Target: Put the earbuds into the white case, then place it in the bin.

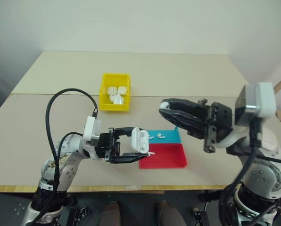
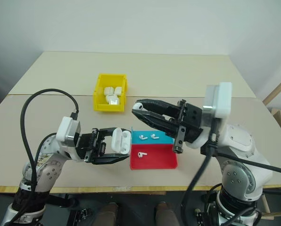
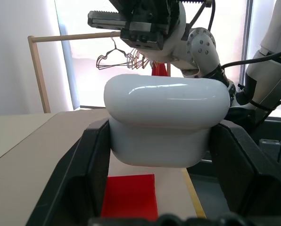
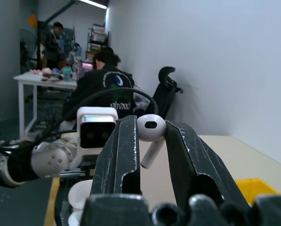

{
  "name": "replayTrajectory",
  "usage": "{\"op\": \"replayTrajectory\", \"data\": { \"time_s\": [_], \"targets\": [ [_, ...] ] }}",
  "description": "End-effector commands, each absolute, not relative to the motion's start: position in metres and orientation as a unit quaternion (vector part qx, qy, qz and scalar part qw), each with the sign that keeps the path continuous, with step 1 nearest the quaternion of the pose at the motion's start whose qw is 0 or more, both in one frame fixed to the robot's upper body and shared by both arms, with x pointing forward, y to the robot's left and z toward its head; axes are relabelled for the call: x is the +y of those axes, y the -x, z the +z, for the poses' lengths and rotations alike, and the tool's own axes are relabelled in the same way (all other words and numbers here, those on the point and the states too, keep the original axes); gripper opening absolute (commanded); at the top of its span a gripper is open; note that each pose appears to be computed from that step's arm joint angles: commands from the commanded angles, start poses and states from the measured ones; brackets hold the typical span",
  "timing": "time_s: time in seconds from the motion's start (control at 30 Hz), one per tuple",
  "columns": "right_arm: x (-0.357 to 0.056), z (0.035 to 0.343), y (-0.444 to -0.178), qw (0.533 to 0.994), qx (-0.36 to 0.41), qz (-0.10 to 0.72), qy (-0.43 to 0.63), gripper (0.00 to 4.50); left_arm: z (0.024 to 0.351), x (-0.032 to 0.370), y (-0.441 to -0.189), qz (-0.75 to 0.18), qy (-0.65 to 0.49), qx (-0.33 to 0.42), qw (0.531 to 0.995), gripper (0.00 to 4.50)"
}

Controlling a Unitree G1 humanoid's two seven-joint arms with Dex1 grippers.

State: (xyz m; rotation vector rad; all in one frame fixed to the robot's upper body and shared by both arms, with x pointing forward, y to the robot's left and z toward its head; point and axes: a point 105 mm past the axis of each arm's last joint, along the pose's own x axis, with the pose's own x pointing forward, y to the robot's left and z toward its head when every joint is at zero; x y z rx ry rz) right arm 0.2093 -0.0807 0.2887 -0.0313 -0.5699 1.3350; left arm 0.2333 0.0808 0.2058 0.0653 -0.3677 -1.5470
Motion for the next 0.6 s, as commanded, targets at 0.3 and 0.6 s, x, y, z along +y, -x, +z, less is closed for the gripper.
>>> {"op": "replayTrajectory", "data": {
  "time_s": [0.3, 0.6],
  "targets": [
    [-0.068, 0.286, -0.201, 0.690, -0.316, 0.651, 0.017, 0.74, 0.227, 0.079, -0.214, -0.690, -0.031, -0.196, 0.696, 2.83],
    [-0.057, 0.270, -0.211, 0.673, -0.315, 0.666, 0.060, 0.74, 0.227, 0.079, -0.215, -0.691, -0.031, -0.194, 0.695, 2.83]
  ]
}}
